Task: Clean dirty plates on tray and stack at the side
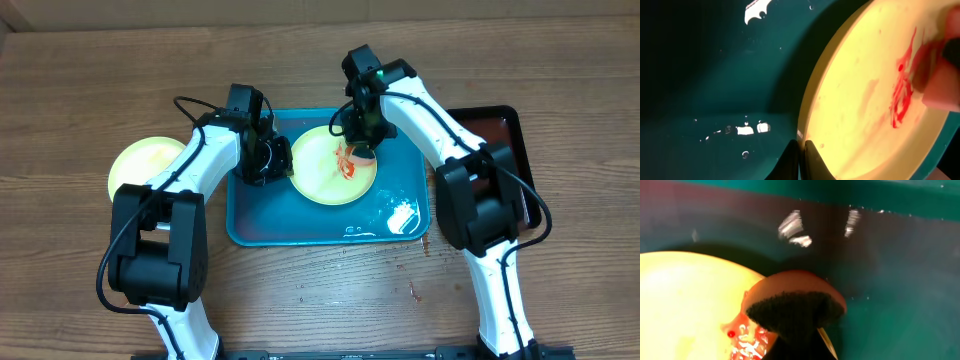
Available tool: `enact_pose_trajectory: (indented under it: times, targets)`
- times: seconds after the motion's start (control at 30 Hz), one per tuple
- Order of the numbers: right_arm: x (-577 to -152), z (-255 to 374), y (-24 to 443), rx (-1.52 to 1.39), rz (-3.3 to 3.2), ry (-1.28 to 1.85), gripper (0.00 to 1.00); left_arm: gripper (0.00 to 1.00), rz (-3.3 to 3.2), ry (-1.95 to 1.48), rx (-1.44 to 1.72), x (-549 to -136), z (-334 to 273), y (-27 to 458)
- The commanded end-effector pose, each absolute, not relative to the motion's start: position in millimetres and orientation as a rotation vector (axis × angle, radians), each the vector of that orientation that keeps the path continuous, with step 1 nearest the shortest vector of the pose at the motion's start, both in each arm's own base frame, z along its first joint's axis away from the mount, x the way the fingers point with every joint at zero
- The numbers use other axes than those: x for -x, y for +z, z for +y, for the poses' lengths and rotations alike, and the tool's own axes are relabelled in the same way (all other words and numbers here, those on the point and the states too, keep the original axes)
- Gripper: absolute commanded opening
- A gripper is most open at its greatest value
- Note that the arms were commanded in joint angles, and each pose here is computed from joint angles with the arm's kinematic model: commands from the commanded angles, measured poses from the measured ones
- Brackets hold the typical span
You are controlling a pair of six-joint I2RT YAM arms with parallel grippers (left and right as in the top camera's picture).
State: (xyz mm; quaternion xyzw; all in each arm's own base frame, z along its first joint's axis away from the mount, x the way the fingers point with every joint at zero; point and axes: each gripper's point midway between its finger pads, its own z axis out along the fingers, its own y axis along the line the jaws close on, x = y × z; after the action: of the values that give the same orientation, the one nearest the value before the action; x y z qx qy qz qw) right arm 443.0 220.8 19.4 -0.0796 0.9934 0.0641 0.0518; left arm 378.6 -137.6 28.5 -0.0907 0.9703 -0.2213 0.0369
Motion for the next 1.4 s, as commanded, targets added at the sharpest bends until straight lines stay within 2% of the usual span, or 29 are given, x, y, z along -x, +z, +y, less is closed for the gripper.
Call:
enact_pose_trajectory:
  times: [0.0,0.5,0.8,1.03,1.2,1.37]
  targets:
    - [-433.7,213.3,5.0,0.257,3.037,0.111,0.04,0.04,2.984,-0.722,0.223,-374.3,-141.6,27.6]
    - [-388.2,269.5,-8.8,0.526,3.051,0.161,0.04,0.04,2.976,-0.733,0.219,-375.8,-142.6,28.4]
    - [-358.1,329.4,1.9,0.628,3.053,0.576,0.04,0.04,2.976,-0.733,0.219,-375.8,-142.7,28.4]
    - [-361.7,323.9,6.7,0.575,3.074,0.690,0.04,0.04,2.976,-0.732,0.220,-375.9,-142.5,28.4]
    - [-375.2,284.1,0.5,0.474,3.131,0.538,0.04,0.04,2.977,-0.726,0.221,-376.0,-141.8,28.0]
    - [-397.7,211.7,-6.7,0.372,3.145,0.055,0.04,0.04,2.977,-0.720,0.222,-376.0,-141.3,27.8]
